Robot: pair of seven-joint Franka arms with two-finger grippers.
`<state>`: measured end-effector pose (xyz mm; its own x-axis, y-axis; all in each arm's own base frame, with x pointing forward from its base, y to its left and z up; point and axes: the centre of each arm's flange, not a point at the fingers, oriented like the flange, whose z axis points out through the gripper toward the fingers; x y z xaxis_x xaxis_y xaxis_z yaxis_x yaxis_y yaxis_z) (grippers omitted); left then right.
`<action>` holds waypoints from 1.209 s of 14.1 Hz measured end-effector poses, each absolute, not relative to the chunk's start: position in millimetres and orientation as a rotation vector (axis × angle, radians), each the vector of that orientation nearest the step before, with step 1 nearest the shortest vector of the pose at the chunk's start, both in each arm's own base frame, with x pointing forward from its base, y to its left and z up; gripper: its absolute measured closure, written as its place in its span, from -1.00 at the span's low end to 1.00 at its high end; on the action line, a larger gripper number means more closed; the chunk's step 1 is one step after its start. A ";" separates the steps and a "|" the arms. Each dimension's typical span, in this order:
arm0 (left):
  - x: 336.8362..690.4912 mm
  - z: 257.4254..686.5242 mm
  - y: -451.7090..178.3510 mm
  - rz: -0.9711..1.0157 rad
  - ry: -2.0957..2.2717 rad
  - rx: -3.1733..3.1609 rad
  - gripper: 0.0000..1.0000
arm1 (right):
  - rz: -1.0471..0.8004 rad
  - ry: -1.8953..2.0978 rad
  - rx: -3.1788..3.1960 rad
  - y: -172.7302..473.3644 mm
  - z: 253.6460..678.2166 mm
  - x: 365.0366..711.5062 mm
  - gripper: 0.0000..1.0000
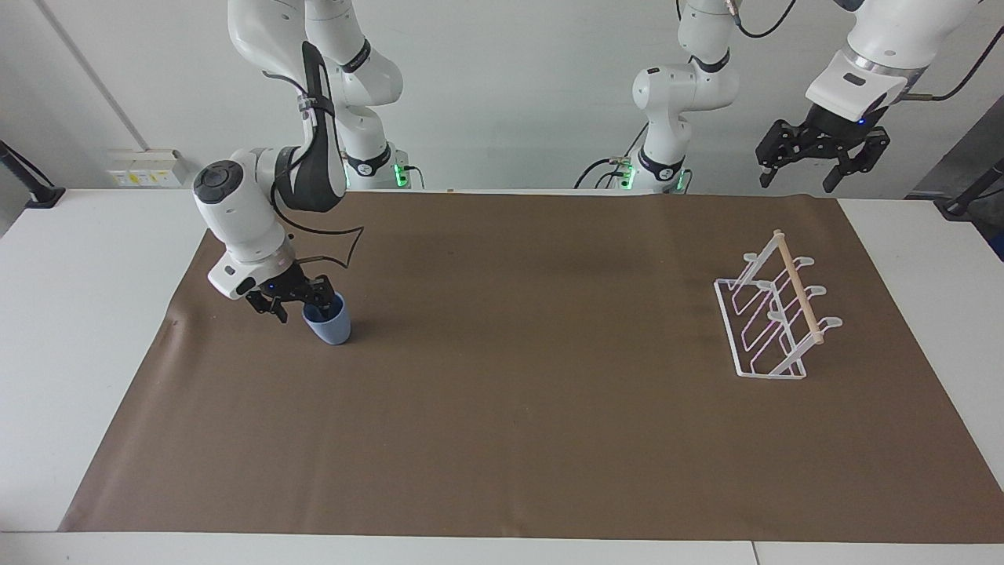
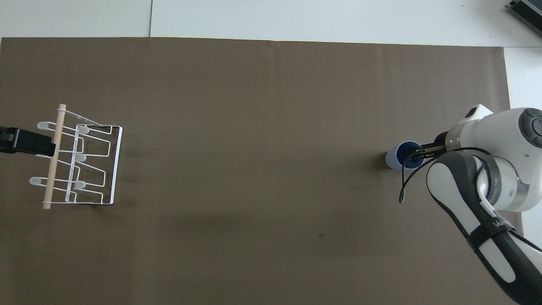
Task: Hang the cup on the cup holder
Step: 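Grasp the light-blue cup rim with the right gripper, then lift the cup with the right gripper while the left gripper approaches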
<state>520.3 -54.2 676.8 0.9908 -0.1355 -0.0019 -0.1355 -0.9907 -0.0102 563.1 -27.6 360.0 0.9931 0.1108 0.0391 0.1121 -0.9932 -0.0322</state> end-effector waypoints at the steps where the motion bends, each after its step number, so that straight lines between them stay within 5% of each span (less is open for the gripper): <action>1: 520.4 676.9 -56.6 -0.003 0.186 -3.126 -1.00 | -0.058 -0.174 -3.102 -27.5 360.0 563.1 -0.15; 4: 521.4 674.4 -63.3 -0.014 0.149 -3.130 -1.00 | -0.058 -0.174 -3.101 -27.4 360.0 563.1 0.59; 6: 522.0 673.6 -72.0 -0.032 0.118 -3.133 -1.00 | -0.059 -0.176 -3.101 -26.3 360.2 563.2 0.91; 12: 524.3 666.7 -103.0 -0.088 0.000 -3.153 -1.00 | -0.054 -0.227 -3.095 -23.0 375.5 569.2 0.91; 17: 524.6 666.5 -126.8 -0.139 -0.115 -3.190 -1.00 | -0.065 -0.307 -3.034 7.7 449.5 586.9 0.91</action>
